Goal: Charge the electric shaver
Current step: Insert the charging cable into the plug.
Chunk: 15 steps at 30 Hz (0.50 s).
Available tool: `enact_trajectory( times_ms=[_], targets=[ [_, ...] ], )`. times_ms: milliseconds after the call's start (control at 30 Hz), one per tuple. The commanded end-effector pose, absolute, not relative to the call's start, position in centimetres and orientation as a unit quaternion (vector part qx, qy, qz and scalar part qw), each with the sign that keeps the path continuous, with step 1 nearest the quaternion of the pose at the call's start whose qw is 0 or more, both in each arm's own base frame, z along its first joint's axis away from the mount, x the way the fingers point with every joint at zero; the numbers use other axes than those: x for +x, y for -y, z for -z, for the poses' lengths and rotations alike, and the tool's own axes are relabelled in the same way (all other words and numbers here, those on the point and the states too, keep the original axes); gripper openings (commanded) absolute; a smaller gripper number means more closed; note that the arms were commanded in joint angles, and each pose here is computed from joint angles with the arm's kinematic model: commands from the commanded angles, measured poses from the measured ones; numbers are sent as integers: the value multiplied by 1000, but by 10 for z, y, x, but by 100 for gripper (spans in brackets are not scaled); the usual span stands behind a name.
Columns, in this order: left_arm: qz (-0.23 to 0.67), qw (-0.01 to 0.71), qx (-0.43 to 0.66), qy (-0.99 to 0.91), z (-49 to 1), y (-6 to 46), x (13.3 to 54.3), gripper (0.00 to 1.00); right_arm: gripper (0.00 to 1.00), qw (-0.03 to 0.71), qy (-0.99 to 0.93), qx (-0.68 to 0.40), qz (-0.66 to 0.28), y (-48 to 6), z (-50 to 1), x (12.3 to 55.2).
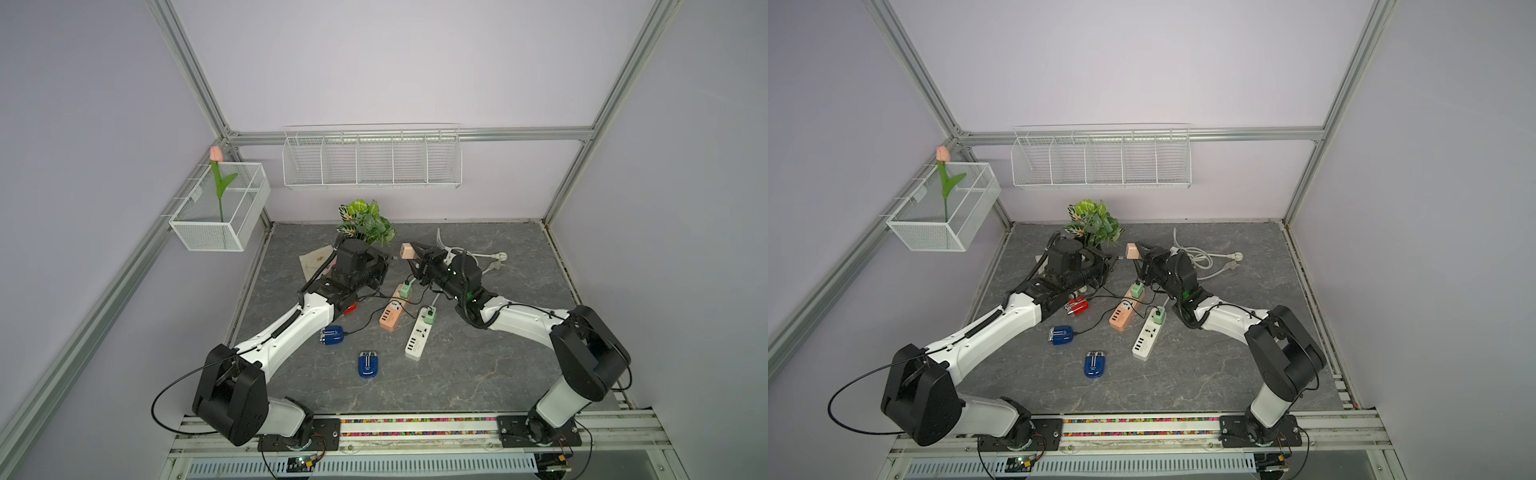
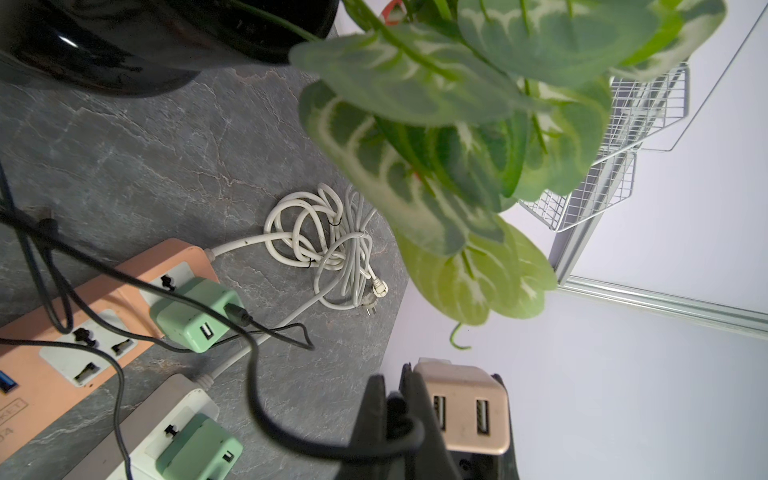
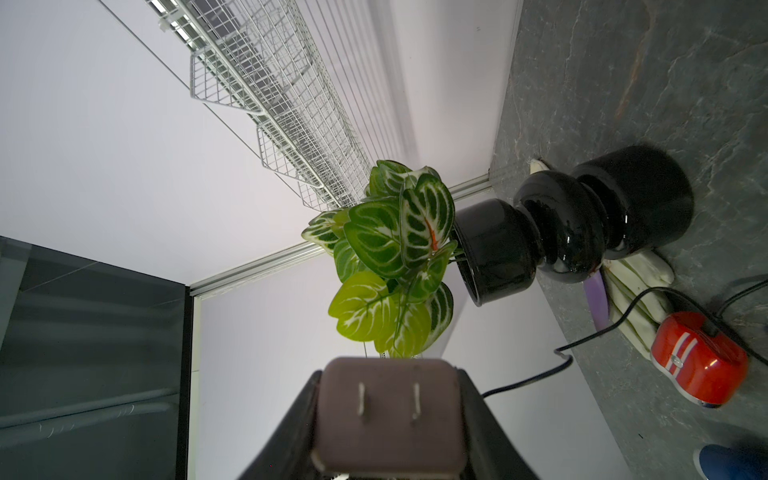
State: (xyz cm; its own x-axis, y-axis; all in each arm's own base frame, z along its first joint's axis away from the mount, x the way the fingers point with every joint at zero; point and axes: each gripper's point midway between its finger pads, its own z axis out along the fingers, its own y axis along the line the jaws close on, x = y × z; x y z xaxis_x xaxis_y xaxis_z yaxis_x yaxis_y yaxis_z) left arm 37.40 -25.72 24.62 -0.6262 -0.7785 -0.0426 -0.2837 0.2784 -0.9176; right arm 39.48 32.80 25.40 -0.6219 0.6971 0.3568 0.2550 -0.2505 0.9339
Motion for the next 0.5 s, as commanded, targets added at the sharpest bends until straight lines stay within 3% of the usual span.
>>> enact_trajectory(
  times_ms=[0,467],
  targets=[
    [503,268,-332,-752,-265,264,379,0,7,134,-572,417,-693,-331,-260,393],
    [507,266,-325,-753,-266,268,379,0,7,123,-580,419,-688,-336,-253,388]
  ],
)
